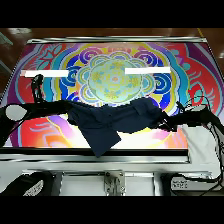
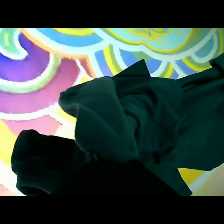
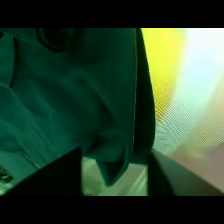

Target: Fold the shirts.

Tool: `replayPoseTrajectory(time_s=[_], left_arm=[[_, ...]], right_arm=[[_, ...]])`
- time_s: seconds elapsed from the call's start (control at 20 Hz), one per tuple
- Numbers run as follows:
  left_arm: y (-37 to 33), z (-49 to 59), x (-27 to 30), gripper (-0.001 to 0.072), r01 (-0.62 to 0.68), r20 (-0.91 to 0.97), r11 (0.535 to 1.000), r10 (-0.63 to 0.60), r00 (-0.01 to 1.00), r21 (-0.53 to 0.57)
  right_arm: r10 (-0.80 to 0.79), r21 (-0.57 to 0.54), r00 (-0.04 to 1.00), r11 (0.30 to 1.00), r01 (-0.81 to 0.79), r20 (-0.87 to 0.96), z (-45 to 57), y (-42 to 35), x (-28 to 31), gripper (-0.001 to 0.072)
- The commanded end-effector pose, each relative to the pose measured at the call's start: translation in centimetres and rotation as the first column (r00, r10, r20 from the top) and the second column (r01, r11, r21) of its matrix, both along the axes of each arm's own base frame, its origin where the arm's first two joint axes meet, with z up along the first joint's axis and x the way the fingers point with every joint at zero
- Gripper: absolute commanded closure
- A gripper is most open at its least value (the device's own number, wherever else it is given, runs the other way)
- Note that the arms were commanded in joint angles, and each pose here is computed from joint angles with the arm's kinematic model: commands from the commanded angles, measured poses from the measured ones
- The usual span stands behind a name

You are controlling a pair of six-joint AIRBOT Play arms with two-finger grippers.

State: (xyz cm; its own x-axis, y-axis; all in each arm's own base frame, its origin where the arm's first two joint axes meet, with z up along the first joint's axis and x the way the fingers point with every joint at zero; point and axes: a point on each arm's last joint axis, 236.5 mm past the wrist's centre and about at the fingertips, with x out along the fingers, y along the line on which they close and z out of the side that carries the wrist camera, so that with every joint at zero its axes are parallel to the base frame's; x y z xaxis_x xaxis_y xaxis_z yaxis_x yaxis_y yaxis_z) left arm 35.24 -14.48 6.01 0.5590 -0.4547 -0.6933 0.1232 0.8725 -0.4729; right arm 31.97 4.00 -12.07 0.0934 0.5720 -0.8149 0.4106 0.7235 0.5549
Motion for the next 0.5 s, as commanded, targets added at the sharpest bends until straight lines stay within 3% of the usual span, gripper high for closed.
replayPoseTrajectory(time_s=[0.0, 0.15, 0.25, 0.35, 0.45], left_arm=[[0.4, 0.0, 0.2, 0.0653, -0.009, 0.005, 1.0, 0.009, 1.0, 0.002], [1.6, 0.3, 0.4, 0.0653, -0.003, 0.008, 1.0, 0.003, 1.0, 0.026], [3.4, 2.4, 0.8, 0.0654, 0.018, 0.032, 0.998, -0.02, 0.999, 0.061], [5.6, 7.5, 1.9, 0.0654, 0.001, 0.142, 0.995, -0.015, 0.99, 0.102], [7.6, 16.7, 2.5, 0.0654, -0.04, 0.364, 0.987, -0.021, 0.931, 0.157]], right_arm=[[-0.034, 0.038, 0.999, 0.999, 0.033, 0.04, 0.4, 1.6, 1.6, 0.0657], [0.06, 0.034, 0.981, 0.997, -0.067, 0.186, 4.9, 1.7, 3.6, 0.0658], [0.185, -0.031, 0.908, 0.982, -0.187, 0.377, 11.4, 1.8, 5.5, 0.0658], [0.312, -0.192, 0.737, 0.95, -0.245, 0.599, 20.9, 1.4, 7.5, 0.0658], [0.362, -0.352, 0.524, 0.928, -0.122, 0.771, 32.7, 0.6, 8.5, 0.0658]])
